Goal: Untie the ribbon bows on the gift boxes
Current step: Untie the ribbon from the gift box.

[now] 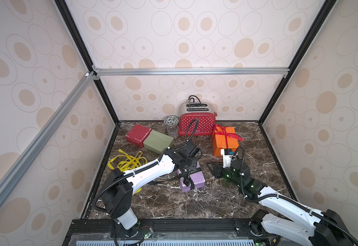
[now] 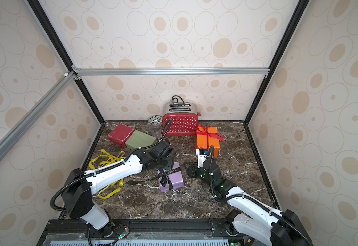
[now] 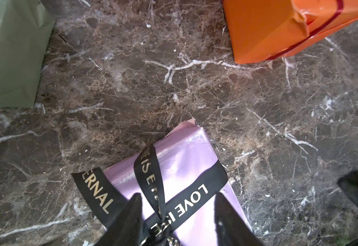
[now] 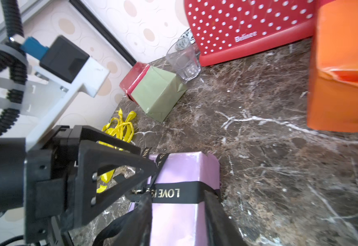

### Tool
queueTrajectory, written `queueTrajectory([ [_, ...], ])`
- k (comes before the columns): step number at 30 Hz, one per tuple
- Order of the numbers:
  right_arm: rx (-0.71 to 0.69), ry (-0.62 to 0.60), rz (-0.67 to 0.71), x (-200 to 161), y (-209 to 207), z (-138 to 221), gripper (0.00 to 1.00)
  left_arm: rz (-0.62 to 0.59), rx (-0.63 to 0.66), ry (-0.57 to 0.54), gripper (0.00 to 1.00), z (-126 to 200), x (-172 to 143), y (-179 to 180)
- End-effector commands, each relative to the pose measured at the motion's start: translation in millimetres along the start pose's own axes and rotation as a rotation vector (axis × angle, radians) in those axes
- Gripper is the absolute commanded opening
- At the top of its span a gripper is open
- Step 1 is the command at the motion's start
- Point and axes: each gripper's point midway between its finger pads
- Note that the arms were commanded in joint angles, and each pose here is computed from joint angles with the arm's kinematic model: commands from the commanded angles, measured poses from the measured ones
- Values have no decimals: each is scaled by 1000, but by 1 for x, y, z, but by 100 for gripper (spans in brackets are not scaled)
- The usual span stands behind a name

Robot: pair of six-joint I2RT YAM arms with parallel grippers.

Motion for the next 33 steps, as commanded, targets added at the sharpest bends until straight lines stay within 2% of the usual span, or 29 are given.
queueTrajectory([
  [1, 2, 64, -66, -8, 1, 2, 35, -29, 73, 103, 40, -1, -14, 7],
  [4, 74, 191, -53, -34, 9, 2, 32, -55, 83, 121, 39, -9, -15, 1],
  [10, 140, 409, -42, -84, 12, -1, 36, -63, 141, 146, 39, -15, -22, 4],
  [12, 124, 448, -29, -93, 10, -4, 36, -46, 153, 142, 45, -14, -24, 7],
  [15, 110, 461, -8, -96, 6, -7, 36, -47, 181, 126, 50, -11, -26, 11],
  [21, 107, 450, 6, -96, 4, -11, 36, -66, 224, 123, 53, -9, -29, 10],
  [29, 100, 461, 9, -103, 0, -13, 35, -25, 252, 120, 54, -18, -35, 18],
  [33, 101, 464, 13, -104, 1, -14, 35, -19, 248, 123, 50, -22, -37, 19],
])
Point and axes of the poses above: each gripper's point midway between its finger pads, its own z axis back along the fingers, its own y axis along the line the jaws close on, x = y × z, and after that the axes turned 7 degrees about -z, right-handed
